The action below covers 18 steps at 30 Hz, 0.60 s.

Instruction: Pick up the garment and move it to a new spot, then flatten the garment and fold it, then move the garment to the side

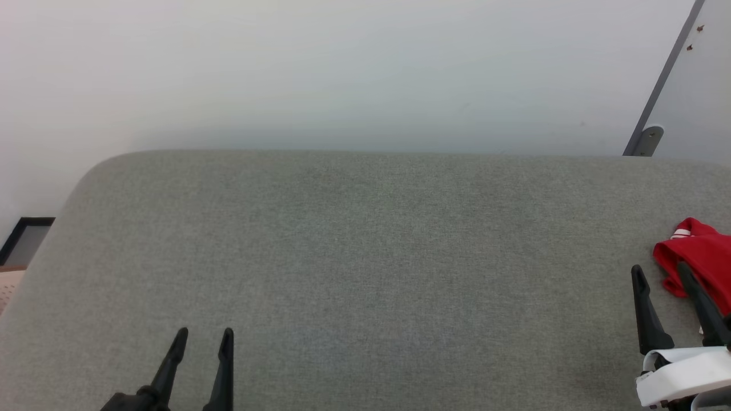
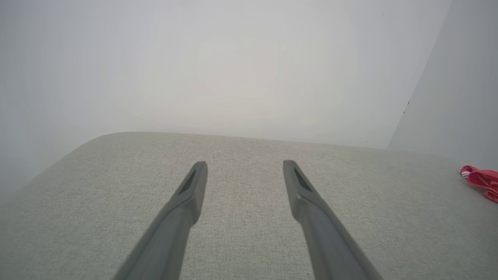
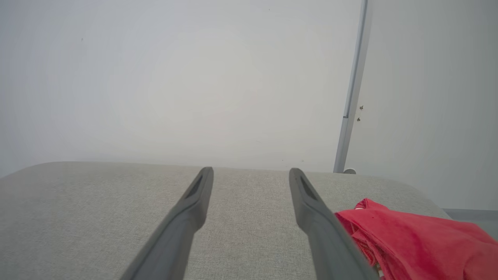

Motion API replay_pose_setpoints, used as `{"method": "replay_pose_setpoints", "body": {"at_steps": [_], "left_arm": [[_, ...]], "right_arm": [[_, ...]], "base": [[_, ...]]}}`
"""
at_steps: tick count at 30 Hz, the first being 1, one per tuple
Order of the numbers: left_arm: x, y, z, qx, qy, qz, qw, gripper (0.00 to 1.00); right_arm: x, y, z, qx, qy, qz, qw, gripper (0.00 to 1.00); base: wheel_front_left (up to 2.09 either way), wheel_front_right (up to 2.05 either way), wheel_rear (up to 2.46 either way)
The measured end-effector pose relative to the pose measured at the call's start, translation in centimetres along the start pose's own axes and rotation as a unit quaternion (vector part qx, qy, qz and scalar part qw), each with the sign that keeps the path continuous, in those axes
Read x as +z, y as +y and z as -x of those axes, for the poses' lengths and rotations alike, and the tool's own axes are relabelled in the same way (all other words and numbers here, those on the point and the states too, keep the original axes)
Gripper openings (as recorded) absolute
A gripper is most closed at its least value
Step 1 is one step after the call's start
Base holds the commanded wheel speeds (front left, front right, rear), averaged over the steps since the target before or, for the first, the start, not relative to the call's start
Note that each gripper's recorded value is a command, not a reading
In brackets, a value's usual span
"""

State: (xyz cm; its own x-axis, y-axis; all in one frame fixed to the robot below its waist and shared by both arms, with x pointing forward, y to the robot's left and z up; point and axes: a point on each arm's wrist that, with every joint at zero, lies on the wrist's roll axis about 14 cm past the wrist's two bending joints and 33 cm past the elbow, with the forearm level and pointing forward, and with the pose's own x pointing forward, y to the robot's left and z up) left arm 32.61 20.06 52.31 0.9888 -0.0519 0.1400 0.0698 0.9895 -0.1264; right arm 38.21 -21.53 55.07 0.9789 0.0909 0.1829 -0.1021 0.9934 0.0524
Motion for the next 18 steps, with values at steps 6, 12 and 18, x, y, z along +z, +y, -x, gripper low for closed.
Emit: {"method": "replay_pose_setpoints", "body": {"at_steps": [6, 12, 18], "left_arm": [[0.03, 0.11, -0.08, 0.002, 0.000, 0.000, 1.000, 1.00], [-0.05, -0.02, -0.21, 0.001, 0.000, 0.001, 1.000, 1.00], [-0.08, -0.09, -0.29, 0.002, 0.000, 0.002, 1.000, 1.00]], "right_arm": [[-0.14, 0.27, 0.00, 0.001, 0.003, -0.003, 1.000, 1.00], [-0.25, 0.30, -0.03, 0.001, 0.006, -0.004, 1.000, 1.00], [-0.40, 0.39, -0.04, 0.002, 0.008, -0.006, 1.000, 1.00]], "base": [[0.00, 0.00, 0.00], [0.00, 0.00, 0.00], [0.00, 0.00, 0.00]]}}
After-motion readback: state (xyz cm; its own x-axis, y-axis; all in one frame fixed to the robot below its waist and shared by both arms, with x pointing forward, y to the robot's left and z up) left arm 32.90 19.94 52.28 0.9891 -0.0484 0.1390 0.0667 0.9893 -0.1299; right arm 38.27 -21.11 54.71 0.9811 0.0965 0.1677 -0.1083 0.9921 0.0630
